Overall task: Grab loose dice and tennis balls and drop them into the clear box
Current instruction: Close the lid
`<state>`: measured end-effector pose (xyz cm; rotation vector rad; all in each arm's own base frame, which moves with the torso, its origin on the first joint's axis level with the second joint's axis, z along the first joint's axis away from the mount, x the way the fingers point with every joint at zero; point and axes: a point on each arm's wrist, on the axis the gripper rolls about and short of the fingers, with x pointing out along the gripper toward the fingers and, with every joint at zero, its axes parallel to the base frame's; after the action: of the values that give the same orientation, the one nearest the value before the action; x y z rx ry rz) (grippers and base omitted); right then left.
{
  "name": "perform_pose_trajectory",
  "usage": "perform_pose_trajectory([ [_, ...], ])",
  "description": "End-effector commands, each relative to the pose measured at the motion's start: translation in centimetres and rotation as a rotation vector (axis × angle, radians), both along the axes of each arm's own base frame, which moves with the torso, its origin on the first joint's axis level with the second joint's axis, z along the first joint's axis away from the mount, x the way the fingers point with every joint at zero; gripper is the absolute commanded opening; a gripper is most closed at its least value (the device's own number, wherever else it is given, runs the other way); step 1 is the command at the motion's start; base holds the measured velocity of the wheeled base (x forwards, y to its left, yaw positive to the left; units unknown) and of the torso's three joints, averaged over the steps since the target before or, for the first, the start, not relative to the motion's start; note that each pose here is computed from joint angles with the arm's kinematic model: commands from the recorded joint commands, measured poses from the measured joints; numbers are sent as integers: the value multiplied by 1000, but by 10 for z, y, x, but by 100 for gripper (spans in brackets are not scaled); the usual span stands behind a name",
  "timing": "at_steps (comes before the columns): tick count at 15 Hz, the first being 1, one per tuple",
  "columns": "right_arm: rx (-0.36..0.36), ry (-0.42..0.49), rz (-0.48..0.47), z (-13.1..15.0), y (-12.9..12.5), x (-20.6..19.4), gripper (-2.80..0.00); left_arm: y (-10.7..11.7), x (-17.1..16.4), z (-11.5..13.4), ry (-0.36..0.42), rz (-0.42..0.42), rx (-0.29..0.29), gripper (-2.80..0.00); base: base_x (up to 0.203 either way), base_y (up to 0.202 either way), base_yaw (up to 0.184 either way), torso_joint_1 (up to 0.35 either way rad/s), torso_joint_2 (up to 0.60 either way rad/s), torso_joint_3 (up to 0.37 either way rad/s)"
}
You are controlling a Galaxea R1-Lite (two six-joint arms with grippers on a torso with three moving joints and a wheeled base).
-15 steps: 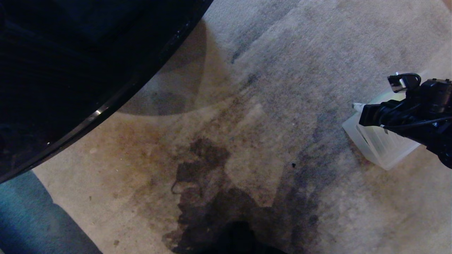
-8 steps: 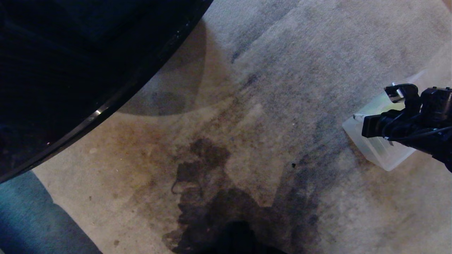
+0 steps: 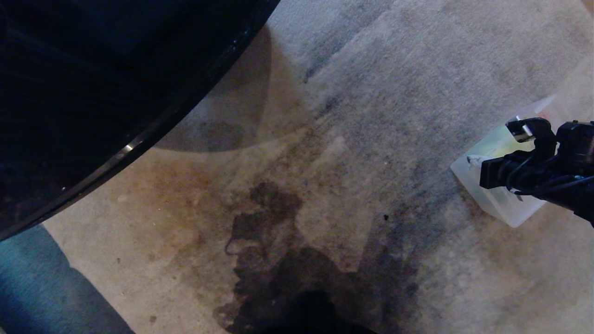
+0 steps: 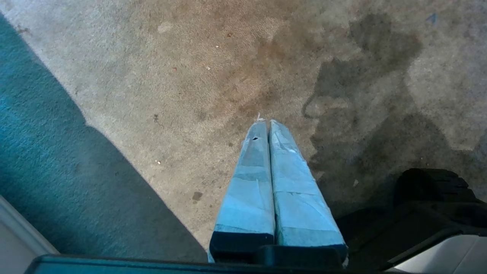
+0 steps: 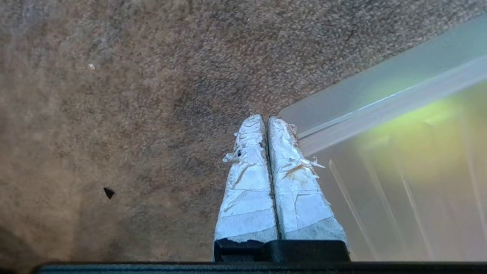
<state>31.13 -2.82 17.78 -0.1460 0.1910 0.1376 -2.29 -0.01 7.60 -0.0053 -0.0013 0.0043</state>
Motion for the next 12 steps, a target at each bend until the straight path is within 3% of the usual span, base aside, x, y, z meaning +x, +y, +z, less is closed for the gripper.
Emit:
perform_pose_trajectory([
  [1,6,-11,-2,3,-1,-2,-280,0,0,0,0,0,-1,-280,0,0,0,0,0,0],
  [9,6,-31,11,4,2,4,-280,0,0,0,0,0,-1,-280,0,0,0,0,0,0],
  [12,4,-120,22,8,5,11,-280,0,0,0,0,0,-1,-280,0,0,0,0,0,0],
])
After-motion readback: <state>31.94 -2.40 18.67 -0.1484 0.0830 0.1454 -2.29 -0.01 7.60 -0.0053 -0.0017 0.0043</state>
